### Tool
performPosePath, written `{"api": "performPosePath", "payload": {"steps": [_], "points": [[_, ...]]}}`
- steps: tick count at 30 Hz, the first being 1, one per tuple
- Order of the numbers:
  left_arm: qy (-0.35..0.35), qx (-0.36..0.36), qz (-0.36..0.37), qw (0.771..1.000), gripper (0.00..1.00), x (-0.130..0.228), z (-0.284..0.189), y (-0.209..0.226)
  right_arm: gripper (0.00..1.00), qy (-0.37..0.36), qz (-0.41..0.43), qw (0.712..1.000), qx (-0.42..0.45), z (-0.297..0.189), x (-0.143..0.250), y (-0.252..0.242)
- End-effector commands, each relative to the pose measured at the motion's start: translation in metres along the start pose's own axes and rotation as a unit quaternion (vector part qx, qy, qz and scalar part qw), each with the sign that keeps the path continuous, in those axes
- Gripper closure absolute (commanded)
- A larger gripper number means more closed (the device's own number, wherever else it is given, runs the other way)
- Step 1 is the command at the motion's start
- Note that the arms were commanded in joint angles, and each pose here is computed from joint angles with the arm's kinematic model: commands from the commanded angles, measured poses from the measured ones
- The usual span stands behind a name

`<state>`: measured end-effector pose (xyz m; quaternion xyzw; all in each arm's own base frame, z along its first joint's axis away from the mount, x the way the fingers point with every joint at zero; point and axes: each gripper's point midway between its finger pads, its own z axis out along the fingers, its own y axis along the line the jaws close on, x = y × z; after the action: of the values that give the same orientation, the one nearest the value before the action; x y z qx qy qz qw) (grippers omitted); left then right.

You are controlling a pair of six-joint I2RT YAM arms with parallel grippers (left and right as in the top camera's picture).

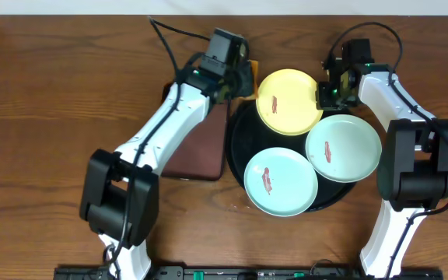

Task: Clean dirty plates on tray and stack at the side
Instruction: 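Scrub the yellow plate with the sponge while the right gripper holds it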

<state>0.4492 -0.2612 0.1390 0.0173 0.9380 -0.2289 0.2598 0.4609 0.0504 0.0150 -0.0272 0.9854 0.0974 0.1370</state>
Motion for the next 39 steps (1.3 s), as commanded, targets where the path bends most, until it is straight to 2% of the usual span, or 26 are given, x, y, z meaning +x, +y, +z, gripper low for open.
{"api": "performPosePath", "payload": {"steps": [1, 6, 13, 20, 26, 29, 33, 37, 39], "points": [[0.01, 0.009, 0.002, 1.0, 0.93, 0.01, 0.018, -0.014, 0.99, 0.025, 0.0, 1.0, 0.016, 0.004, 0.013, -0.006], [0.026, 0.017, -0.003, 1.0, 0.93, 0.029, 0.045, -0.028, 0.99, 0.044, -0.001, 0.999, 0.015, 0.005, 0.023, 0.003], [0.039, 0.056, -0.054, 0.996, 0.93, 0.048, 0.085, -0.049, 0.99, 0.061, -0.013, 0.998, 0.031, 0.006, 0.031, 0.014], [0.09, 0.061, -0.116, 0.987, 0.93, 0.076, 0.106, -0.046, 0.99, 0.069, -0.031, 0.995, 0.067, 0.006, 0.036, 0.015], [0.128, 0.027, -0.14, 0.982, 0.92, 0.098, 0.112, -0.03, 0.99, 0.069, -0.03, 0.995, 0.068, 0.006, 0.036, 0.015], [0.148, -0.016, -0.144, 0.978, 0.92, 0.113, 0.114, -0.01, 0.99, 0.069, -0.028, 0.995, 0.069, 0.006, 0.036, 0.015], [0.127, -0.119, -0.06, 0.983, 0.93, 0.114, 0.11, 0.034, 0.99, 0.069, -0.024, 0.995, 0.069, 0.006, 0.036, 0.015], [0.109, -0.178, -0.022, 0.978, 0.93, 0.104, 0.101, 0.056, 0.99, 0.072, -0.024, 0.995, 0.069, 0.006, 0.037, 0.015], [0.1, -0.185, -0.004, 0.978, 0.93, 0.097, 0.1, 0.057, 0.99, 0.073, -0.024, 0.995, 0.069, 0.006, 0.038, 0.015]]}}
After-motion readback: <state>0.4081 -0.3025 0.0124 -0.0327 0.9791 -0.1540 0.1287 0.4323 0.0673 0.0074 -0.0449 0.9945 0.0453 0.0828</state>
